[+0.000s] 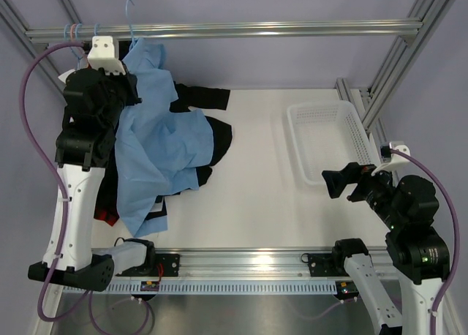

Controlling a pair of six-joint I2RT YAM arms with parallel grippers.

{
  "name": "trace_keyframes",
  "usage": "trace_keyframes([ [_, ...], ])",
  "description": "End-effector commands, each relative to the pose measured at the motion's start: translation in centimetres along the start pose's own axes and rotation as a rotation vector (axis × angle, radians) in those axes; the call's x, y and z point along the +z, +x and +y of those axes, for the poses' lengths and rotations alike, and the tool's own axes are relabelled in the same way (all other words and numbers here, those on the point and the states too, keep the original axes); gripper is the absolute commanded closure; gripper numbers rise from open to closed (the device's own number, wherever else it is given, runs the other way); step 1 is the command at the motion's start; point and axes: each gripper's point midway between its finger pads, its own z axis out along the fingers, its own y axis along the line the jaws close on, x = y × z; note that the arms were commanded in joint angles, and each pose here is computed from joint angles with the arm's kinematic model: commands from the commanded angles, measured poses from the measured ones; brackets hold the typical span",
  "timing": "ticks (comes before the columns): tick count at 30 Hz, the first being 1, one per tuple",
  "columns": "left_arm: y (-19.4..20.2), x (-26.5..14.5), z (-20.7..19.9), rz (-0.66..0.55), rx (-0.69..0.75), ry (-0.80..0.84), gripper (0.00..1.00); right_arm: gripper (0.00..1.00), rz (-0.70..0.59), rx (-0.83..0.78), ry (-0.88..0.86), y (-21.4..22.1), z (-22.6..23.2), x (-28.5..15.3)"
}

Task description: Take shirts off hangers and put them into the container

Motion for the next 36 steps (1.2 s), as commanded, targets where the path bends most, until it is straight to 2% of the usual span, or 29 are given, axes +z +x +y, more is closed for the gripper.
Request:
trace_keyframes([
  [1,-8.6,-3.9,-1.6,-0.287,-0.027,0.101,1.0,0.0,-0.033,-0.03,-0.048,-1.1,1.2,-1.0],
  [7,-2.8,-6.6,-5.5,-0.135,-0.052,0.342,1.0,0.01,-0.047,-0.047,-0.099,-1.6,2.1,-1.4],
  [11,2.4,-9.3,-7.9,-0.033,-0.052,0.507,1.0,0.01,-0.055,-0.015,-0.14,-2.1,3.0,-1.0],
  [14,4.2,-12.3,-10.4,-0.006,-0.046,0.683,1.0,0.01,-0.053,-0.021,-0.203,-2.7,4.1,-0.8],
  [21,8.8,-14.6,-15.1,0.103,-0.039,0.93,1.0,0.01,-0.099,-0.062,-0.307,-5.7,6.1,0.1],
  [26,7.2,-14.3,-18.7,0.054,-0.095,1.03,1.0,0.01,-0.137,-0.03,-0.415,-7.5,7.9,1.5],
  [28,5.7,-14.4,-21.1,0.045,-0.074,1.079,1.0,0.01,-0.137,-0.028,-0.427,-8.2,8.1,2.2],
  [29,5.7,-13.7,-21.5,0.052,-0.04,1.044,1.0,0.0,-0.153,-0.035,-0.433,-8.9,8.2,2.4],
  [30,5.1,-14.6,-23.0,0.053,-0.014,1.087,1.0,0.01,-0.159,-0.04,-0.438,-9.6,8.4,2.7],
  [33,1.1,-15.0,-25.2,-0.004,0.025,1.109,1.0,0.01,-0.185,-0.069,-0.447,-11.8,9.0,3.0],
  [36,-1.7,-15.0,-25.6,-0.067,0.02,1.109,1.0,0.01,-0.222,-0.091,-0.455,-13.5,9.5,2.9],
])
